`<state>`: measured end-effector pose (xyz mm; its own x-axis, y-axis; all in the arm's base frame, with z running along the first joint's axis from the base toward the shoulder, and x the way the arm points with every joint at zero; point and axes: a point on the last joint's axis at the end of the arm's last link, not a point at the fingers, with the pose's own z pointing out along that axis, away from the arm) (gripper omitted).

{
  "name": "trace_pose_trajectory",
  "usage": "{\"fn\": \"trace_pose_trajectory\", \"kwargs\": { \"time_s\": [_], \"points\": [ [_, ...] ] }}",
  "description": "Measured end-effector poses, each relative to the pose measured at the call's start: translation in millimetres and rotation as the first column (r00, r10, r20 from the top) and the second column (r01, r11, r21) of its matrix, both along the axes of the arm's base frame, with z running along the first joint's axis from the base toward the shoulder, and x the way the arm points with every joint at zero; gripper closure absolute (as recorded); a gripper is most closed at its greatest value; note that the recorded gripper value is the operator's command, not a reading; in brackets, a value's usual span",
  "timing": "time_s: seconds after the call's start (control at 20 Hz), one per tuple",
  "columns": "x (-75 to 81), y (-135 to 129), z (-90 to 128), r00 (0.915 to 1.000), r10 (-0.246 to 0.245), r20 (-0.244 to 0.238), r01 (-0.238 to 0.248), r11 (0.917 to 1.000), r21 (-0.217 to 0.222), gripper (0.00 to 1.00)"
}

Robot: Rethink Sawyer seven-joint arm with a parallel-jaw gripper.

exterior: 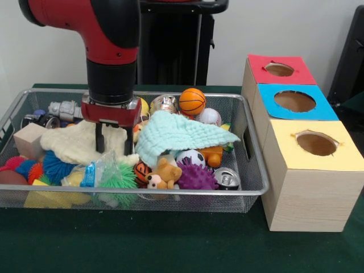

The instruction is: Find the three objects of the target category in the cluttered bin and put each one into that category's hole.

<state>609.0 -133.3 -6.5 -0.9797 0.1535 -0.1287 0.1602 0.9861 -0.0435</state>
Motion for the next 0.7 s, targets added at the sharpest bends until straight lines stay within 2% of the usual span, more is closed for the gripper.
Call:
{"fn": "trace_pose_trajectory", "kwargs": {
  "time_s": [0.55, 0.7],
  "points": [
    [28.5, -19, 3, 0.9986, -0.007, 0.052, 0.009, 0.9997, -0.025, 0.0],
    [30.6, -18, 2, 0.9992, -0.006, 0.038, 0.006, 0.9998, -0.021, 0.0]
  ]
}}
